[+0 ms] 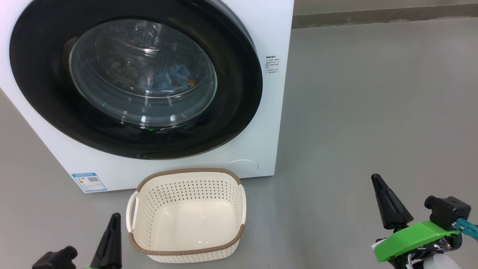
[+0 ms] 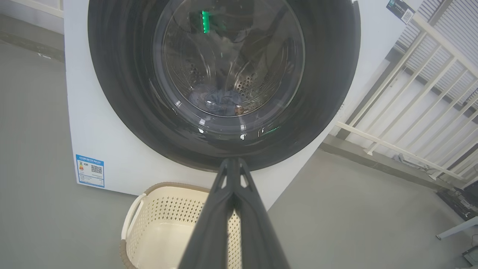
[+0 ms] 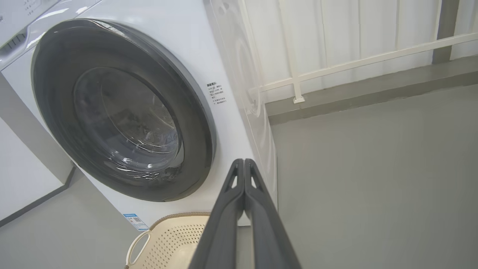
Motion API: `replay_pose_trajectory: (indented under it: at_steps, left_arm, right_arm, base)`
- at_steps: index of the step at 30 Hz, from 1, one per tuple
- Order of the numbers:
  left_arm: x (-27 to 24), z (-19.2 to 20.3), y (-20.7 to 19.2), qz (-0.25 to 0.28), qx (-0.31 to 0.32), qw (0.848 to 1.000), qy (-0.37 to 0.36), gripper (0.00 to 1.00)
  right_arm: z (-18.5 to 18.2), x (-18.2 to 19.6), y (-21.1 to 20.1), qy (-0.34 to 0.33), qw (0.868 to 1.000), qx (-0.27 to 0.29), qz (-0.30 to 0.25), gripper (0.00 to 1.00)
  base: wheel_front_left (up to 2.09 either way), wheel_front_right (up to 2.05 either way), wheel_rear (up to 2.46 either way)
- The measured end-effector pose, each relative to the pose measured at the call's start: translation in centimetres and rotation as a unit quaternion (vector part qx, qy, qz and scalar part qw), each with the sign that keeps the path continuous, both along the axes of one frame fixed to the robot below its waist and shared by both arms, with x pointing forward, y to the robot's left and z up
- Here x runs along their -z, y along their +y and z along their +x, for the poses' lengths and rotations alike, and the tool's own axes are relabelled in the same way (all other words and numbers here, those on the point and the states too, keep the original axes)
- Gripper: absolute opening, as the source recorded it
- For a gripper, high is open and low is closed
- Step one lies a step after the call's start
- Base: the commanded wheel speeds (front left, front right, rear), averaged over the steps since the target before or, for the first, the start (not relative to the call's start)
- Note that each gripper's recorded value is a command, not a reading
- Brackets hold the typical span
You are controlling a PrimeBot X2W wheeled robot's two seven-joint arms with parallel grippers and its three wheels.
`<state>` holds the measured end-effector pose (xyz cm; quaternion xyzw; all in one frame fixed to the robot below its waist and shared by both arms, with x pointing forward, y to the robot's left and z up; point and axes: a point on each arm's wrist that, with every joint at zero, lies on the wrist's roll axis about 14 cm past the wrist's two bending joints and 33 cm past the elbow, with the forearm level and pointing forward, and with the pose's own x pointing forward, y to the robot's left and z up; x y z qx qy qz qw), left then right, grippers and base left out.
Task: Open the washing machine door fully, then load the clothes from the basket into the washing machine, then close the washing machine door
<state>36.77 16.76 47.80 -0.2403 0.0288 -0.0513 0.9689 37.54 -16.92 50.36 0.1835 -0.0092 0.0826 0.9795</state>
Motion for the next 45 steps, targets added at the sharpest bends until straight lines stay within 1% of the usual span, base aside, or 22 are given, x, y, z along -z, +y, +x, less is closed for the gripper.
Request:
replay_pose_trajectory:
  at_steps: [16, 21, 23, 35, 45]
  left_arm:
    - [0.4, 0.1, 0.6, -0.070, -0.021, 0.997, 0.022, 0.00]
    - [0.5, 0.1, 0.8, -0.095, -0.028, 0.995, 0.029, 0.00]
    - [0.6, 0.1, 0.8, -0.103, -0.029, 0.994, 0.031, 0.00]
    - [0.8, 0.1, 1.2, -0.156, -0.042, 0.986, 0.044, 0.00]
    - [0.9, 0.2, 1.3, -0.201, -0.050, 0.977, 0.052, 0.00]
  right_arm:
    - [0.3, 0.3, -0.7, 0.024, 0.996, 0.022, 0.084, 0.00]
    - [0.3, 0.4, -1.0, 0.031, 0.994, 0.028, 0.102, 0.00]
    - [0.4, 0.4, -1.2, 0.032, 0.992, 0.033, 0.118, 0.00]
    - [0.5, 0.6, -1.6, 0.046, 0.983, 0.045, 0.172, 0.00]
    - [0.6, 0.8, -2.0, 0.056, 0.971, 0.055, 0.226, 0.00]
  base:
    - [0.00, 0.00, 0.00]
    - [0.00, 0.00, 0.00]
    - [0.00, 0.00, 0.00]
    - [0.00, 0.00, 0.00]
    - [0.00, 0.00, 0.00]
